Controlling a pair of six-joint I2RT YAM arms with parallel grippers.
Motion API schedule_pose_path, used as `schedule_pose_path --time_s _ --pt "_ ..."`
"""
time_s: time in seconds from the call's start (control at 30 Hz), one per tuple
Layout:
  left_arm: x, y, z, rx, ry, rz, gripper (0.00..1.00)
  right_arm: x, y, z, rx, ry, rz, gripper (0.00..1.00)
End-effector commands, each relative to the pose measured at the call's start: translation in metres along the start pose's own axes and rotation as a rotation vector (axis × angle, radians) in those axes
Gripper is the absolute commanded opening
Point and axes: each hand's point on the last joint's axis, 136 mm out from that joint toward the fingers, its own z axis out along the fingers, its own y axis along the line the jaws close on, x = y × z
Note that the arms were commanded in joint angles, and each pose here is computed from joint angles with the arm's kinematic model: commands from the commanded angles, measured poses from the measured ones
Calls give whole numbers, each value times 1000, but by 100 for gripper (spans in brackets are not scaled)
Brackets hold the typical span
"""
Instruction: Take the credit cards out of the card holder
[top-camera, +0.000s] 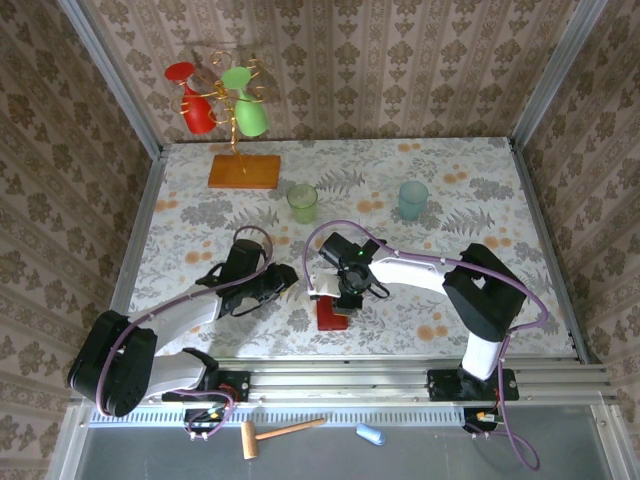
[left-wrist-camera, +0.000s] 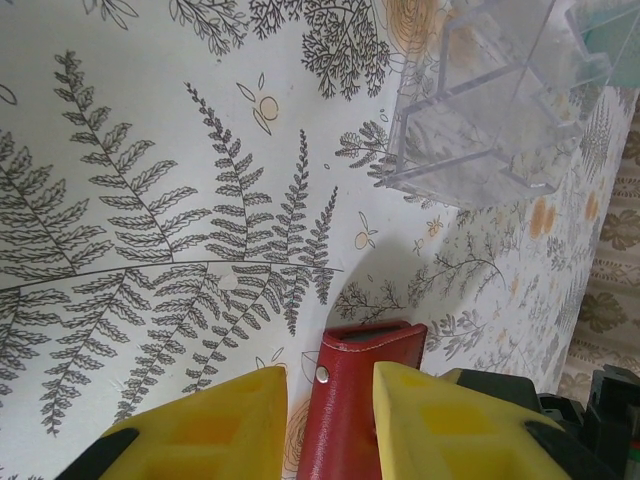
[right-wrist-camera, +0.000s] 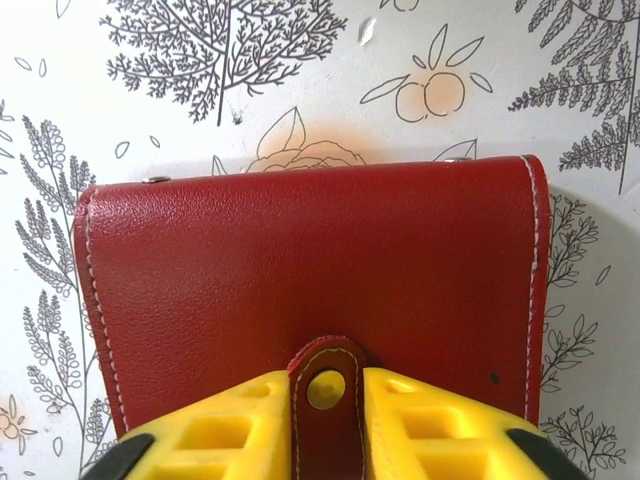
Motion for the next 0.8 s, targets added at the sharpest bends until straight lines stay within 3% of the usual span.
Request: schedule_pose_path --time_s 0.0,0.4,0.77 --pt "-2 -6 -1 5 13 23 29 -12 2 -1 -11 -50 11 18" --pt "5 -25 5 58 52 41 29 -38 -3 -7 53 -198 106 0" --pt "26 -25 32 119 121 -32 18 -51 -9 -12 139 -365 189 0"
